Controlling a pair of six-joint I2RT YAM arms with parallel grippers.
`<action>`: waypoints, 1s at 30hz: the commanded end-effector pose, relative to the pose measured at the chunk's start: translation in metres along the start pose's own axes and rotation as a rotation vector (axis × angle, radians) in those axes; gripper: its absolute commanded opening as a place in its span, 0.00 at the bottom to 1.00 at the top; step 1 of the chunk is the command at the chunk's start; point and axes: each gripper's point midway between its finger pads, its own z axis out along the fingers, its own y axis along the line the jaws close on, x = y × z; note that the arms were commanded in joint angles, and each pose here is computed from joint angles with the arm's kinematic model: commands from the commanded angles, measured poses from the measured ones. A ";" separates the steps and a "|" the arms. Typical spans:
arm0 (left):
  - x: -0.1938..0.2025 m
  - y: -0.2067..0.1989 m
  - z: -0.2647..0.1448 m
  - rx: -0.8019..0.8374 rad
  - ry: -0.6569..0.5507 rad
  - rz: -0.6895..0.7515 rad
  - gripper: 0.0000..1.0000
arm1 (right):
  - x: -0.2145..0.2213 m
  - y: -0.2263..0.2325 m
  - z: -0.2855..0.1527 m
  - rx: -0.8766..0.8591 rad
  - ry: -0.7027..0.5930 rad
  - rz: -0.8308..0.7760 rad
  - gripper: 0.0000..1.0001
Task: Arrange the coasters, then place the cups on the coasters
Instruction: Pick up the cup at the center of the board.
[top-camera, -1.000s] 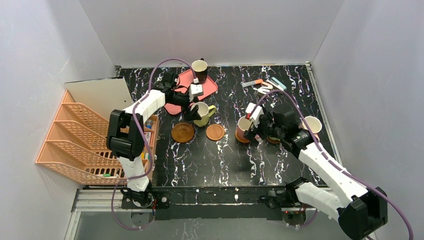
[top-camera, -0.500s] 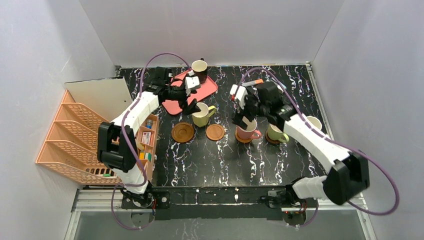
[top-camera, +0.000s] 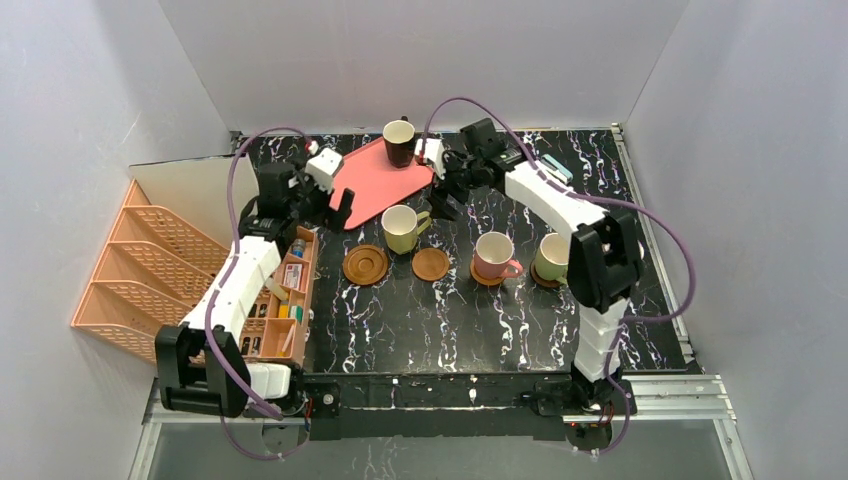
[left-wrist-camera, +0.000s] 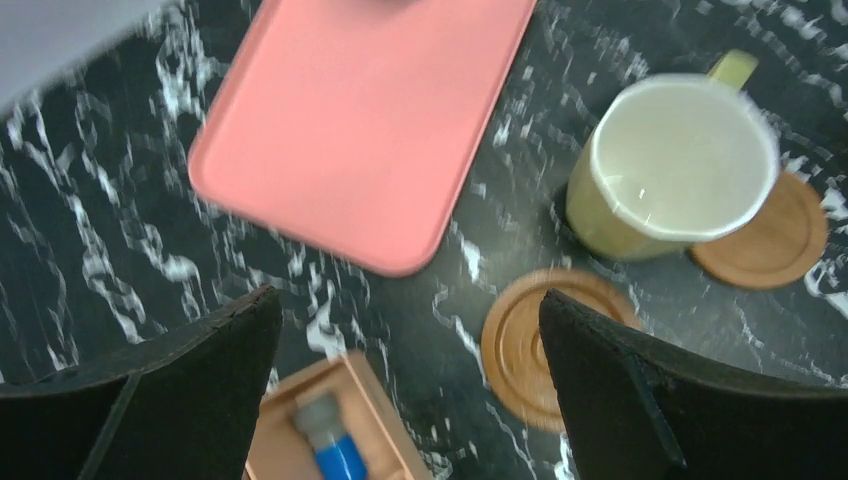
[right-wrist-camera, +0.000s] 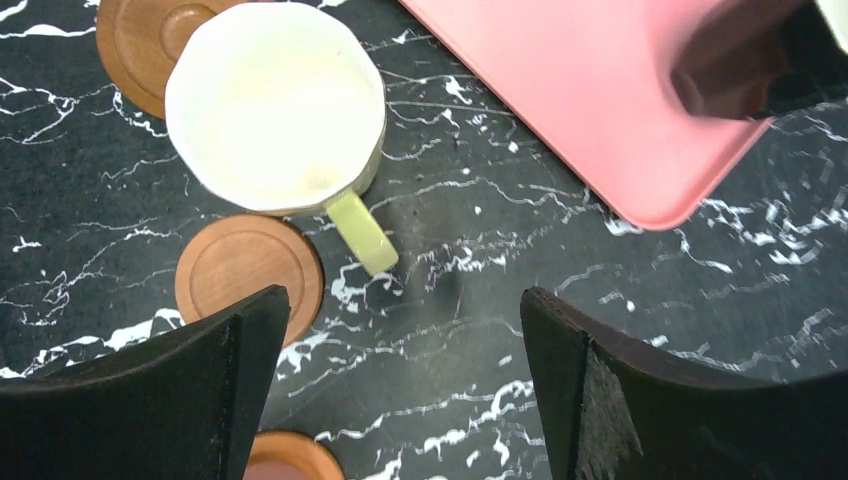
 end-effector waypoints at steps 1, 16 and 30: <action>0.040 -0.003 -0.012 -0.054 0.030 -0.134 0.98 | -0.009 0.013 0.011 -0.148 -0.012 0.012 0.92; 0.058 -0.011 -0.012 -0.030 0.019 -0.174 0.98 | 0.015 0.035 0.051 -0.191 0.038 0.045 0.80; 0.065 -0.015 -0.008 -0.014 0.033 -0.190 0.98 | 0.022 0.036 0.061 -0.174 0.056 0.048 0.56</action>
